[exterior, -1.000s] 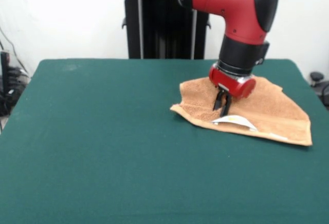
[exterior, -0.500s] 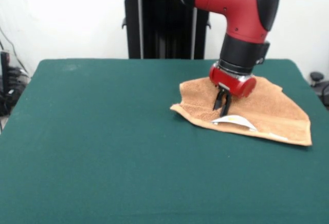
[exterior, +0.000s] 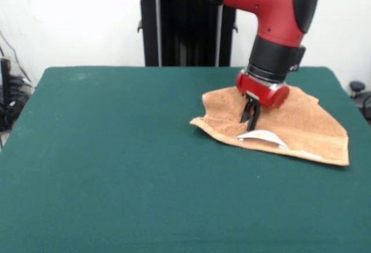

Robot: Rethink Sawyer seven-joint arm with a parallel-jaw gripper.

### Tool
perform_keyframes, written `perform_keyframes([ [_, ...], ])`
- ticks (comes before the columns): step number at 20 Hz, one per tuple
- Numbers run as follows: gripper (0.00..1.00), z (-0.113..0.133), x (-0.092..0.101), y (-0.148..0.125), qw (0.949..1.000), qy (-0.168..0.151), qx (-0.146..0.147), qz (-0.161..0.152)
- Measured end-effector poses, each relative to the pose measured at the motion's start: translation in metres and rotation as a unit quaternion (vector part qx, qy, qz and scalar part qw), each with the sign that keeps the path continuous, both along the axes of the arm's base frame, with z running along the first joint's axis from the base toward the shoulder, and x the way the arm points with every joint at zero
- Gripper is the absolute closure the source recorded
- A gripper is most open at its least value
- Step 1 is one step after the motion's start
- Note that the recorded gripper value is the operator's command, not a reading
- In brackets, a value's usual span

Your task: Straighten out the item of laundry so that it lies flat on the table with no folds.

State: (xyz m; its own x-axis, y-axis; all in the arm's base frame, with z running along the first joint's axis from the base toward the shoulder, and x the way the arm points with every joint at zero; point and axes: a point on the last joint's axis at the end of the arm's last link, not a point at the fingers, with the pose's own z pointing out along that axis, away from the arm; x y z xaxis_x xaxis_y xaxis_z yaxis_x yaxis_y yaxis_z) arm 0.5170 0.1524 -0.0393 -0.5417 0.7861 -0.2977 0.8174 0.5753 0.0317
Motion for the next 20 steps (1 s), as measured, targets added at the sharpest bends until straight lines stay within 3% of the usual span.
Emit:
perform_keyframes([
  [6, 1.00, 0.001, 0.013, -0.018, 0.9998, -0.007, 0.001, -0.017],
  [14, 1.00, -0.011, 0.057, -0.024, 0.9989, -0.038, -0.005, -0.028],
  [20, 1.00, -0.016, 0.094, -0.022, 0.9962, -0.075, -0.030, -0.033],
])
